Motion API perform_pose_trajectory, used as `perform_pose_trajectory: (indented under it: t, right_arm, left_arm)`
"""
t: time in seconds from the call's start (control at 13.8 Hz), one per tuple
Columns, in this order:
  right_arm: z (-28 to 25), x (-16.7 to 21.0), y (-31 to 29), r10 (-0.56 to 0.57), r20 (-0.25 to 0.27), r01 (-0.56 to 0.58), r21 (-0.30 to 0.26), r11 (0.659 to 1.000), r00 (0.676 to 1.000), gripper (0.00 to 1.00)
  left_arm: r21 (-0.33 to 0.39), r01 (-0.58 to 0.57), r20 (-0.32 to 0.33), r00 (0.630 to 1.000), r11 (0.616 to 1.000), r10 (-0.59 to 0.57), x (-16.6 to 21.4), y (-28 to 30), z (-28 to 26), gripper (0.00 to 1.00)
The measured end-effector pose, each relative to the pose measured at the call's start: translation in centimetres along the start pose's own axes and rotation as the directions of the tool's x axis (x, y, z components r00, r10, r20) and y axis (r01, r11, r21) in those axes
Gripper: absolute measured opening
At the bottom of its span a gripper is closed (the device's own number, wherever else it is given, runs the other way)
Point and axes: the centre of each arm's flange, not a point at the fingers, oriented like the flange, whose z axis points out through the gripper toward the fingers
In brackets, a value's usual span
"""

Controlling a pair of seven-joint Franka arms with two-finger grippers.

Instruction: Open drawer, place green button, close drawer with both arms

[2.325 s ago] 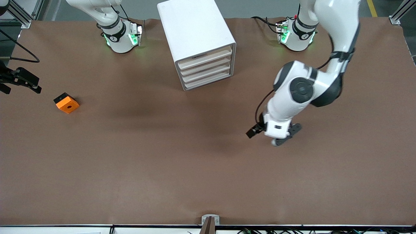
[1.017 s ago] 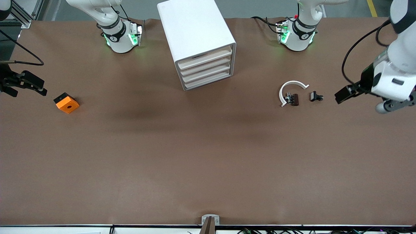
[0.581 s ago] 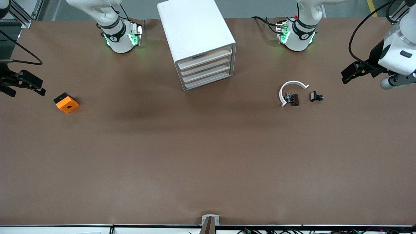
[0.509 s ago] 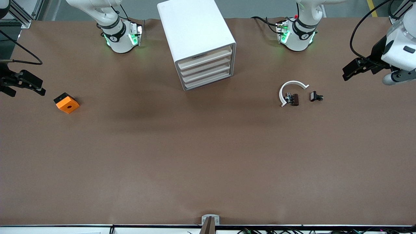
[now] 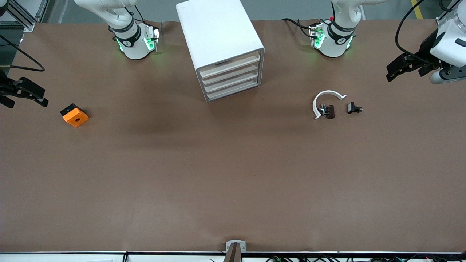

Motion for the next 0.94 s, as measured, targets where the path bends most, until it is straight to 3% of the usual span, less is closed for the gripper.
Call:
perform_pose_trajectory:
  t: [0.44, 0.94]
  right_arm:
    - [0.0, 0.0, 0.0, 0.0, 0.0, 0.0, 0.0, 1.0, 1.0, 1.0]
    - [0.0, 0.0, 0.0, 0.0, -0.001, 0.0, 0.0, 1.0, 1.0, 1.0]
  left_arm:
    - [-0.009, 0.004, -0.022, 1.0, 1.0, -0.004, 1.1, -0.1, -0.6, 1.0]
    - [-0.007, 0.0, -0.001, 1.0, 1.0, 0.0, 1.4, -0.1, -0.3, 1.0]
